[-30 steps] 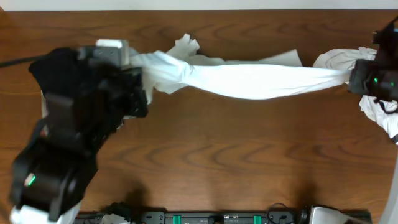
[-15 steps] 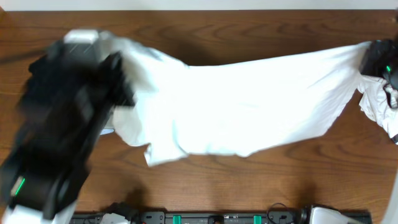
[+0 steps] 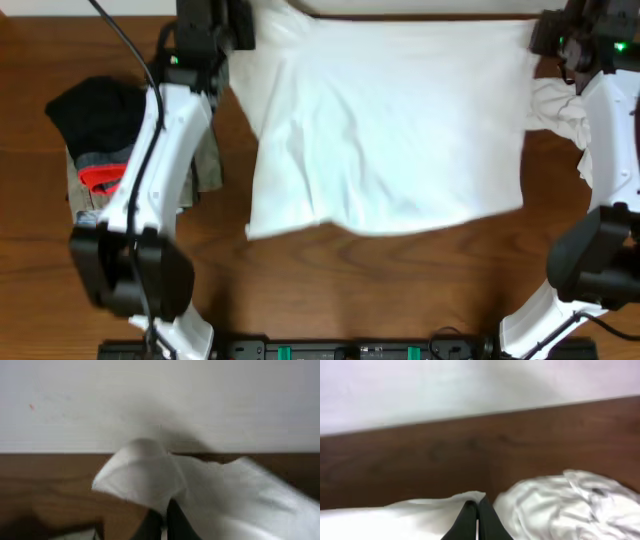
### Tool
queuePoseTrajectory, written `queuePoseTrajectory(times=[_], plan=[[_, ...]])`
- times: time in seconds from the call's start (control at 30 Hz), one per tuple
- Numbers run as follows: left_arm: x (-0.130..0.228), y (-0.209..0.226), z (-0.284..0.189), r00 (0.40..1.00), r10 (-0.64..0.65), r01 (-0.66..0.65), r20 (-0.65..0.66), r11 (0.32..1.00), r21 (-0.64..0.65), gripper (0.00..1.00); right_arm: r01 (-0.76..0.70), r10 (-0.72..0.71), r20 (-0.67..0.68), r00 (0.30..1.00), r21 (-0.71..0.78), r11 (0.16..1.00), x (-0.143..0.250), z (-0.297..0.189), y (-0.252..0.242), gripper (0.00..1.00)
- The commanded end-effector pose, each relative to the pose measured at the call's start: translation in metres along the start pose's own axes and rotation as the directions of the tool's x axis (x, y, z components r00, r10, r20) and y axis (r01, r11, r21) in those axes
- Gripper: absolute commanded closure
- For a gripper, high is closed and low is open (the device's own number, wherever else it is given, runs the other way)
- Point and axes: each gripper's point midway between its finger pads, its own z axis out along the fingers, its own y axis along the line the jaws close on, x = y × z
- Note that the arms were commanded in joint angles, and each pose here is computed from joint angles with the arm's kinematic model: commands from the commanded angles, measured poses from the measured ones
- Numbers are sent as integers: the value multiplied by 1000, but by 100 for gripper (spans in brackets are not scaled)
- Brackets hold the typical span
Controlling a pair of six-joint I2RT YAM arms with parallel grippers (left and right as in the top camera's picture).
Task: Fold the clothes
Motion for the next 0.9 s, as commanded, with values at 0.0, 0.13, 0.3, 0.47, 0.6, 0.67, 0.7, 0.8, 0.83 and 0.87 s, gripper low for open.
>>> queuePoseTrajectory(times=[0.0, 0.13, 0.3, 0.47, 0.6, 0.67, 0.7, 0.8, 0.83, 0.87], plan=[[-114, 10, -62, 962, -26, 15, 273, 999, 42, 94, -44, 52, 220, 974, -39, 998, -81, -59, 11, 99], [-189, 16, -133, 897, -25, 7, 441, 999, 42, 94, -42, 47, 361, 931, -21, 999, -140, -124, 12, 99], [-182, -10, -178, 936, -16, -54, 352, 981, 188, 94, -41, 40, 316, 948, -5, 999, -137, -155, 11, 99], [-87, -17, -165, 999, 7, 2, -37, 970, 241, 94, -47, 47, 13, 999, 36, 998, -61, -136, 5, 99], [9, -11, -160, 910, 19, 72, -414, 977, 202, 94, -24, 56, -256, 965, 125, 992, 11, -123, -11, 99], [51, -8, -161, 826, 20, 97, -564, 979, 177, 94, 6, 63, -385, 921, 175, 985, 48, -119, -21, 99], [76, -8, -164, 764, 23, 108, -645, 981, 163, 94, 23, 67, -449, 891, 192, 981, 67, -118, -25, 99], [129, -7, -168, 614, 26, 126, -789, 983, 131, 94, 65, 71, -610, 789, 198, 978, 121, -113, -30, 99], [145, -8, -167, 570, 30, 127, -821, 984, 125, 94, 76, 74, -648, 758, 201, 977, 136, -110, -32, 99], [161, -9, -167, 526, 35, 127, -850, 985, 119, 94, 88, 77, -679, 730, 205, 975, 150, -108, -34, 99]])
